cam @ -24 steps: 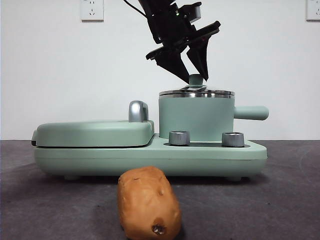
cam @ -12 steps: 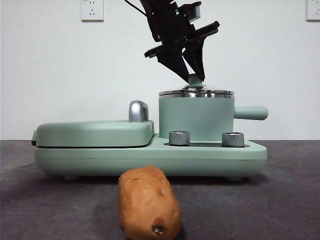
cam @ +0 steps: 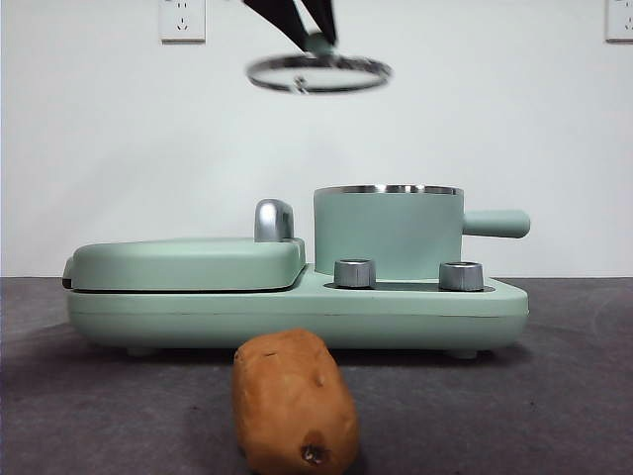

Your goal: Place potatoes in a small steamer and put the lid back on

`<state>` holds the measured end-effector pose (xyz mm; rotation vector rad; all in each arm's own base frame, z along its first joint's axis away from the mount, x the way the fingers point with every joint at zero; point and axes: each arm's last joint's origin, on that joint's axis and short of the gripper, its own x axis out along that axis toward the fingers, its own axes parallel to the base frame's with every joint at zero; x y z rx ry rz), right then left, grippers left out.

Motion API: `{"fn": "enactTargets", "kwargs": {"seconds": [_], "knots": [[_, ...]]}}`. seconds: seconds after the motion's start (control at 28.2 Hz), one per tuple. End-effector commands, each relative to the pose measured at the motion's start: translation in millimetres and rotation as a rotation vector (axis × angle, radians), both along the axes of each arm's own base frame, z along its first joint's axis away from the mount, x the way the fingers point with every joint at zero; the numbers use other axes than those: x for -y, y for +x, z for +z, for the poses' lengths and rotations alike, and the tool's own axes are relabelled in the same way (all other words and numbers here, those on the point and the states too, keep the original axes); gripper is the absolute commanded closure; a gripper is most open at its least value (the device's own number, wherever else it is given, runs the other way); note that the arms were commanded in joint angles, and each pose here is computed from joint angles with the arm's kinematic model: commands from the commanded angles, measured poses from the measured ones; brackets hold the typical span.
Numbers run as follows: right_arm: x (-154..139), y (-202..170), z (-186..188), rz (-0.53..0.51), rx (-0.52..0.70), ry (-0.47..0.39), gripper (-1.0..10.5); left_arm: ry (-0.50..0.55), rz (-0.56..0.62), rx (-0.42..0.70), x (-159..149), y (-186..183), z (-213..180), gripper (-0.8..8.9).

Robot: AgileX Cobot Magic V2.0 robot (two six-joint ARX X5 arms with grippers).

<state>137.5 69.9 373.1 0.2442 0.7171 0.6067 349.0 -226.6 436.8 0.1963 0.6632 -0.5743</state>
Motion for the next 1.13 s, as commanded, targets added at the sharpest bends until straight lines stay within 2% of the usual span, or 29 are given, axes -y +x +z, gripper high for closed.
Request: {"fn": "enactTargets", "kwargs": {"seconds": [0.04,0.18,0.46,0.71,0.96,1.13], "knots": [[-29,8,0,0.037,-0.059,-0.048,4.8,-0.024,0.026,0.057,-17,-8,22,8.06],[-89,15,-21,0.110,-0.153,-0.173,4.8,-0.029,0.090,0.070,-49,-13,38,8.06],[-160,17,-75,0.194,-0.297,-0.344,4.8,-0.032,0.189,0.082,-88,-10,48,8.06],[-192,20,-119,0.218,-0.393,-0.462,4.8,-0.027,0.250,0.079,-109,-2,47,8.06],[-207,29,-150,0.230,-0.459,-0.512,4.8,-0.026,0.273,0.078,-117,0,47,8.06],[-218,34,-173,0.269,-0.535,-0.512,4.8,-0.026,0.277,0.078,-119,1,47,8.06]]}}
